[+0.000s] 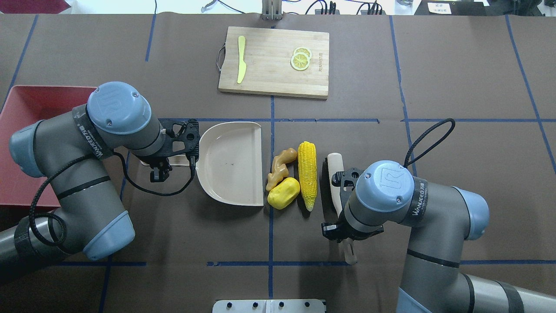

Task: Sweep and dump trash into bin
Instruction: 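Sweep the ginger, potato and corn into the dustpan with the right gripper's brush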

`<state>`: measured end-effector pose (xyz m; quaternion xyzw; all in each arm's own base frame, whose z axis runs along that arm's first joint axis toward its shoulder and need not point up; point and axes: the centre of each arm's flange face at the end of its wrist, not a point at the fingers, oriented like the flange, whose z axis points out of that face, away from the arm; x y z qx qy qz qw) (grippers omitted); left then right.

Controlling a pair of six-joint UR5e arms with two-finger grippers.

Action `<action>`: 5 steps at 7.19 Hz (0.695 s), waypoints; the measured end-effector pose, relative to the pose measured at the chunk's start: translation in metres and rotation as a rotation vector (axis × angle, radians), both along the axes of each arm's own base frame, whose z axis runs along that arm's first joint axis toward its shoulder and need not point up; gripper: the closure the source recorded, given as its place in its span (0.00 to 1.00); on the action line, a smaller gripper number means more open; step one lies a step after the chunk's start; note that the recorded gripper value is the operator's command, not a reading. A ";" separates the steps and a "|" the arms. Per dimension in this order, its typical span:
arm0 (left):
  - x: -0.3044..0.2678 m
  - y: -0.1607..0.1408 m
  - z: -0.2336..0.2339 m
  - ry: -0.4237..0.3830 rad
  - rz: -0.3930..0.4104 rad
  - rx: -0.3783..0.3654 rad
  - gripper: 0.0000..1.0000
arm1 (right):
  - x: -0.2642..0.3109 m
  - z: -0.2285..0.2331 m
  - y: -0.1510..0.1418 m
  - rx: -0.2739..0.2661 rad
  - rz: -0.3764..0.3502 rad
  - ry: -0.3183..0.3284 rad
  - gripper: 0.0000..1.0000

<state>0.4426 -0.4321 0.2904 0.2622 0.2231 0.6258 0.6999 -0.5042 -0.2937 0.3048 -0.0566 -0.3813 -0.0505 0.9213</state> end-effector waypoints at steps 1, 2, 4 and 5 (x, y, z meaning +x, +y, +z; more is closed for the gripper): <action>0.005 0.006 -0.004 -0.001 0.010 -0.005 0.92 | -0.005 -0.004 -0.002 0.001 0.000 -0.003 1.00; 0.011 0.012 -0.007 -0.001 0.017 -0.010 0.92 | -0.009 -0.008 -0.004 0.003 0.000 -0.008 1.00; 0.026 0.022 -0.017 0.009 0.011 -0.033 0.92 | -0.015 -0.013 -0.006 0.005 0.000 -0.012 1.00; 0.034 0.024 -0.023 0.015 0.001 -0.048 0.92 | -0.023 -0.019 -0.008 0.007 -0.001 -0.017 1.00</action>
